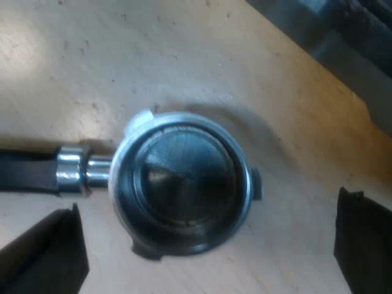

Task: Put the handle in the coffee machine

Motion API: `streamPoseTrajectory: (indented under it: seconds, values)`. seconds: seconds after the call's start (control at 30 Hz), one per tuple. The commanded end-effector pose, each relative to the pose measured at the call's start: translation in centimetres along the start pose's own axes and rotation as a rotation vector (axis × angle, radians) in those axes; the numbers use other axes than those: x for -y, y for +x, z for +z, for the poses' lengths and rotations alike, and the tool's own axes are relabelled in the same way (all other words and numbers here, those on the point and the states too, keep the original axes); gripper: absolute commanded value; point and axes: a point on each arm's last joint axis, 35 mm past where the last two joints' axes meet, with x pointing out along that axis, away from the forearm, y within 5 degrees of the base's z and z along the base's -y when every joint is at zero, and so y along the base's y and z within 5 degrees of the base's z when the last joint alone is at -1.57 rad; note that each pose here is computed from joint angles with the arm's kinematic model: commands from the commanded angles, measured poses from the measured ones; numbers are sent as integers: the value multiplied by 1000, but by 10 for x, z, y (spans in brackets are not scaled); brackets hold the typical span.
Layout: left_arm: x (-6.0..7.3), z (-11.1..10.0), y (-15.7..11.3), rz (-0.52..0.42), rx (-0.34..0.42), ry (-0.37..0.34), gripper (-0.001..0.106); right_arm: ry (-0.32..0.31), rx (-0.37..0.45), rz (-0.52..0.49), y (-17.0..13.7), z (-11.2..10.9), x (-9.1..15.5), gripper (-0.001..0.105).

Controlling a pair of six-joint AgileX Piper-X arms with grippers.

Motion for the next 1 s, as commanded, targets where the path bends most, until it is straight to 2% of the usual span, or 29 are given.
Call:
streamPoseTrajectory:
  seconds: [0.03, 0.2, 0.33, 0.67, 1.0]
  values:
    - [1, 2, -1, 3, 17, 9, 96, -16, 22, 5, 3, 10, 4, 84]
    - [1, 2, -1, 3, 17, 12, 96, -14, 4, 35, 14, 16, 5, 84]
    - [1, 2, -1, 3, 17, 12, 96, 12, -44, 49, 31, 15, 6, 84]
    - [1, 2, -1, 3, 17, 12, 96, 18, -104, 71, 53, 12, 6, 84]
    - [1, 2, -1, 3, 17, 12, 96, 18, -108, 76, 57, 12, 6, 84]
